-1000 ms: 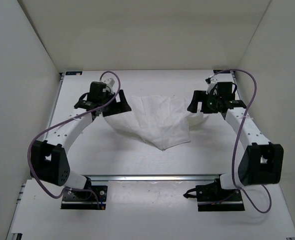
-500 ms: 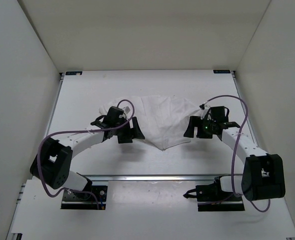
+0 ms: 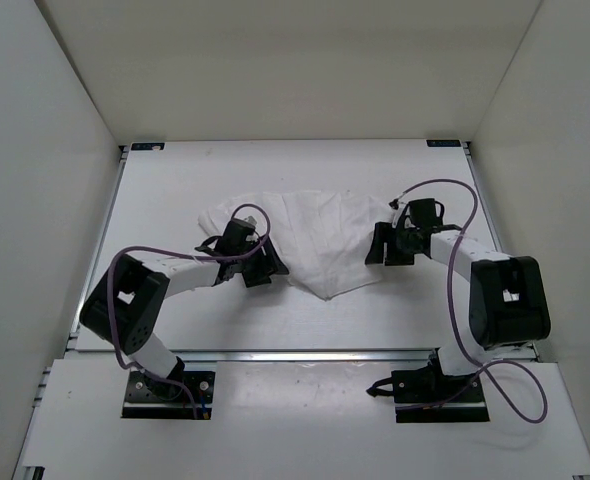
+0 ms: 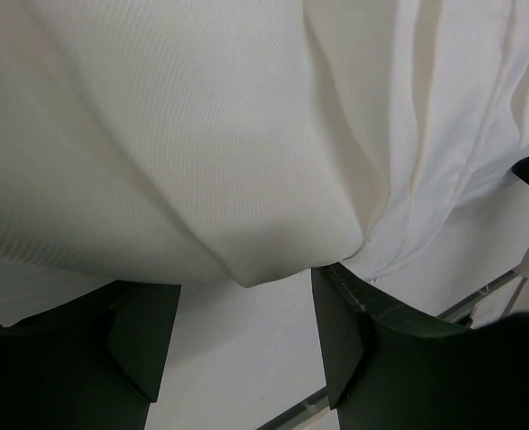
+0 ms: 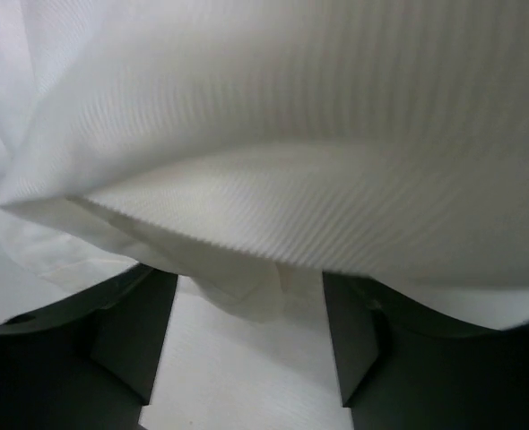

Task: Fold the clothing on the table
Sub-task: Flatten the skirt out

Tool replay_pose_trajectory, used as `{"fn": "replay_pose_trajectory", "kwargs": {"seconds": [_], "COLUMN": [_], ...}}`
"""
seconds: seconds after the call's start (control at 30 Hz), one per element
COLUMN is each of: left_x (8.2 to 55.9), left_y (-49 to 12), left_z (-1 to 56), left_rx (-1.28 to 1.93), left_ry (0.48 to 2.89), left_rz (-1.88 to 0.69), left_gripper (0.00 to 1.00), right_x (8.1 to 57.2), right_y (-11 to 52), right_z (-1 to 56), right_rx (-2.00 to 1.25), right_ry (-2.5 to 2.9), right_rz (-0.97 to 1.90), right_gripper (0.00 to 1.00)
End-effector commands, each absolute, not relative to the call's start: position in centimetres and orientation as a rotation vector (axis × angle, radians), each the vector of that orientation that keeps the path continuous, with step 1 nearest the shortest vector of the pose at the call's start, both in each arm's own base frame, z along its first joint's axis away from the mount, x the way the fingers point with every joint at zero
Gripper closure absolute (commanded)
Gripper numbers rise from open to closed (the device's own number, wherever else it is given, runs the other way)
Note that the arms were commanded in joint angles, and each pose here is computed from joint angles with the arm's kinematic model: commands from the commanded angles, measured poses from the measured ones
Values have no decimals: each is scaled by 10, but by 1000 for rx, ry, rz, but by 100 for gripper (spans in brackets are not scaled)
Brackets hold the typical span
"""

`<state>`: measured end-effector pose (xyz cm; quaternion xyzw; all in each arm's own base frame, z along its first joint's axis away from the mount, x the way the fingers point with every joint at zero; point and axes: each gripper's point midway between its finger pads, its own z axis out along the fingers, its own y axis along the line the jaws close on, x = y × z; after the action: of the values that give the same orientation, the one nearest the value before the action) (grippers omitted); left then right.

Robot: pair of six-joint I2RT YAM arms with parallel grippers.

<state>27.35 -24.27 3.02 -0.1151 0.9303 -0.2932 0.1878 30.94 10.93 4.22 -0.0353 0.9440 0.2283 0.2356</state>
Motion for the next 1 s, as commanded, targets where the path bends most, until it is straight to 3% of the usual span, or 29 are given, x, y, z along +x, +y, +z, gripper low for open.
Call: {"fn": "replay_pose_trajectory", "kwargs": {"seconds": [0.0,0.07,0.13,0.27,0.63,0.77,0.97], "left_x": [298,300,308,323,352,348,339], "left_y": [-245,-244,-244,-246,-234,-226,-229], "left_z": [41,38,38,37,48,53,48], "left_rx": [-405,-428,-453,-536,-709,-726,-702], "left_ry": [2520,2524,2500,2445,2246,2198,2219], "left_rz": [-838,-821,-832,-848,-958,-1011,-1003], "left_gripper": [30,30,31,31,39,46,47], "right_x": [340,348,360,371,379,380,380], "right_y": [115,116,121,130,182,184,190], "right_z": [51,53,59,66,155,186,207], "right_rx": [-149,-161,-140,-94,-145,-126,-132], "right_ry": [2517,2501,2476,2474,2271,2195,2152], "right_rz": [606,614,637,750,1060,1122,1157], "right_gripper": [42,53,74,99,100,100,100]}}
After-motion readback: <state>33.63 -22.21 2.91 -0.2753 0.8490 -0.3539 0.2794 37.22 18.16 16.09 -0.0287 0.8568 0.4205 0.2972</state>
